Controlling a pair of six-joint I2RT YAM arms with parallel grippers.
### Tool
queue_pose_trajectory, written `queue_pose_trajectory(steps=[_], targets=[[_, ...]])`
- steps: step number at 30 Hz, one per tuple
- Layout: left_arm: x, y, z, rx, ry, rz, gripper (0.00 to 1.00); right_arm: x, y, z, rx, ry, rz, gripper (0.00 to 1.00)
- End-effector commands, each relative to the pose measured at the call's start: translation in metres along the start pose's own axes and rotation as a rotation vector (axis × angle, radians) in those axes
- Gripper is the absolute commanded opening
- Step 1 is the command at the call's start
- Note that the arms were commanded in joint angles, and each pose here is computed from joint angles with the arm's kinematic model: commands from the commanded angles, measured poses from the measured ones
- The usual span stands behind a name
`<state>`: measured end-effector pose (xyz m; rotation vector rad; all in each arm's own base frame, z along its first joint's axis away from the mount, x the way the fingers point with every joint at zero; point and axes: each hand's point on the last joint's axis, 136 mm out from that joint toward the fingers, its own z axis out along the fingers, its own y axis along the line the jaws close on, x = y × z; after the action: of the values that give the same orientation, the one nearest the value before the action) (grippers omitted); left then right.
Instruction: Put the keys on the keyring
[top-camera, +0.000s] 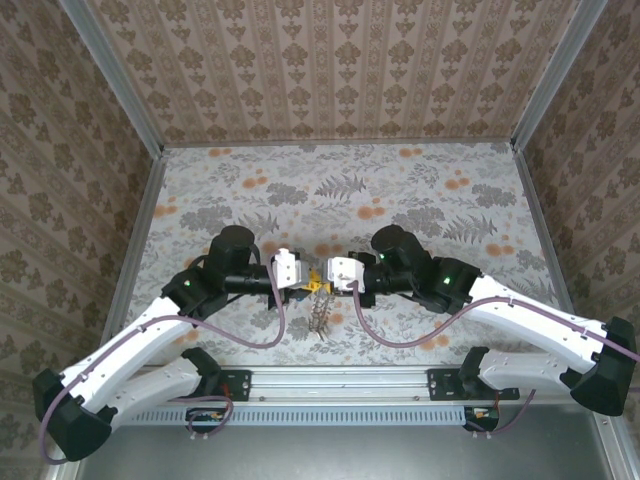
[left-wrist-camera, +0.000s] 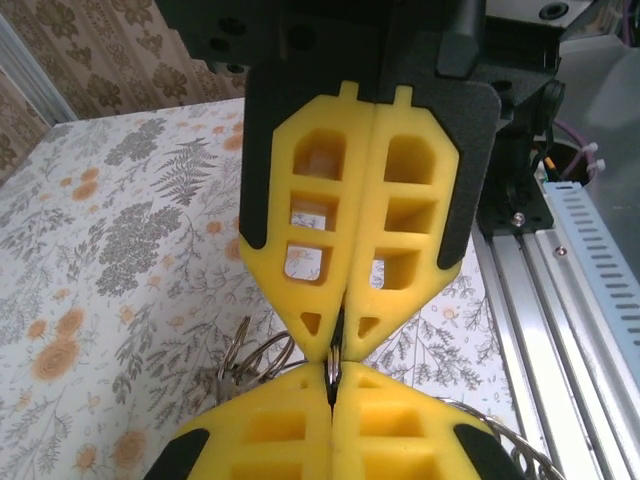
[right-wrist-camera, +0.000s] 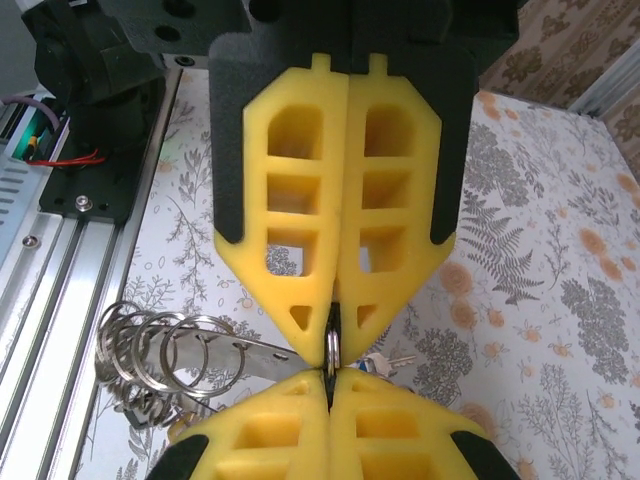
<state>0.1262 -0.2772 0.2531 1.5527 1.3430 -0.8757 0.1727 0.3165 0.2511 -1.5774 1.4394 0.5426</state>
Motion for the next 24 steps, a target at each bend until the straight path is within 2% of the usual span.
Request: queue_pose_trajectory(steps=[1, 2, 5, 10, 14, 24], targets=[[-0.013, 0.001, -0.004, -0.005, -0.018, 0.041, 0.0, -0.026, -0.005, -0.008, 0.014, -0.085, -0.008, 0.0], [-0.015, 0.0, -0.004, -0.003, -0.028, 0.046, 0.0, -0.026, -0.005, -0.009, 0.016, -0.097, -0.005, 0.0], [-0.024, -0.003, -0.007, 0.0, -0.077, 0.072, 0.0, -0.03, -0.004, -0.017, 0.014, -0.19, 0.026, 0.12], [-0.044, -0.005, -0.016, -0.022, -0.209, 0.132, 0.0, -0.032, -0.008, -0.03, 0.029, -0.34, 0.103, 0.18], [-0.053, -0.008, -0.02, -0.019, -0.272, 0.144, 0.0, -0.034, -0.009, -0.035, 0.032, -0.4, 0.12, 0.21], [-0.062, -0.009, -0.023, -0.02, -0.334, 0.141, 0.0, -0.045, 0.0, -0.037, -0.03, -0.468, 0.116, 0.24]])
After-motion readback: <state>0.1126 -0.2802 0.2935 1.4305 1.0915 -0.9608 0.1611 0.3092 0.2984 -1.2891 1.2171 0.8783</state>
